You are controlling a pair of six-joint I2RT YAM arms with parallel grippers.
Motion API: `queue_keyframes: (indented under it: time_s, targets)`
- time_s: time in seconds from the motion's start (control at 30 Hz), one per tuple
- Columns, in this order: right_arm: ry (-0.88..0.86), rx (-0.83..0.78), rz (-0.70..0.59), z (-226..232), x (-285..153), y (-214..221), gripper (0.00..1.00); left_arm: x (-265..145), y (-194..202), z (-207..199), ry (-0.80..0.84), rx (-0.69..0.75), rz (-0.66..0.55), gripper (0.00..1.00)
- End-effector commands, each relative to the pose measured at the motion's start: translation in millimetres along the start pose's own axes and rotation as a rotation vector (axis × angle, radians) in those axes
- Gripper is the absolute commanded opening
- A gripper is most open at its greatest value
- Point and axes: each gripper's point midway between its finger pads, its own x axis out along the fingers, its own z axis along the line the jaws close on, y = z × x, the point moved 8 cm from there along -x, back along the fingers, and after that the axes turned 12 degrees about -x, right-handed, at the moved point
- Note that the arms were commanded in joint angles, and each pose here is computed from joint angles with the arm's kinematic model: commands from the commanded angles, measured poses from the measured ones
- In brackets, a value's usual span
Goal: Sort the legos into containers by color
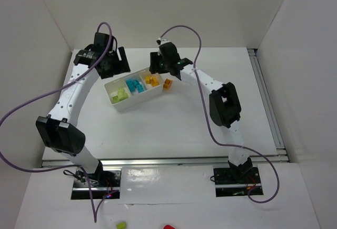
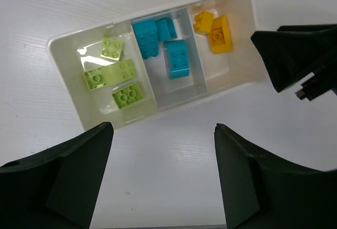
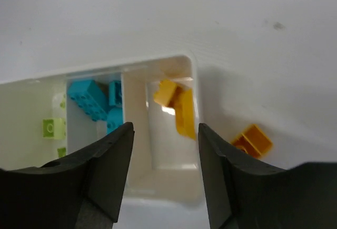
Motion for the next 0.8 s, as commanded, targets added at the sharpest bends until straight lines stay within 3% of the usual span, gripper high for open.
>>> queue_keyframes:
  time_s: [0.0, 0.07, 0.1, 0.23, 0.33, 0.53, 0.77]
  targets:
    - [0.150, 0.105, -0.157, -28.0, -59.1, -39.4, 0.58, -4.6, 4.0, -13.3, 0.047, 0.071, -0.011, 0.87]
    - [0.219, 0.218, -0.158, -43.9, -74.0, -32.7, 0.56, -1.7, 8.1, -16.9, 0.049, 0.082, 0.001, 0.87]
    - [0.245, 0.259, -0.092, -52.8, -67.8, -7.5, 0.62, 2.2, 9.7, -17.6, 0.050, 0.084, 0.016, 0.87]
    - [0.235, 0.455, 0.030, -73.9, -57.3, 22.8, 0.87, 6.6, 15.4, -25.0, 0.063, 0.101, 0.038, 0.87]
    - [0.201, 0.538, 0.048, -74.6, -39.9, 21.7, 0.95, 6.7, 15.3, -24.7, 0.063, 0.110, 0.038, 0.87]
    - [0.217, 0.555, 0.123, -73.6, -3.6, 21.6, 0.94, 3.9, 11.9, -24.0, 0.059, 0.120, 0.011, 0.87]
    - [0.237, 0.560, 0.236, -68.7, 27.5, 53.3, 0.88, 1.2, 8.2, -20.8, 0.033, 0.127, -0.023, 0.87]
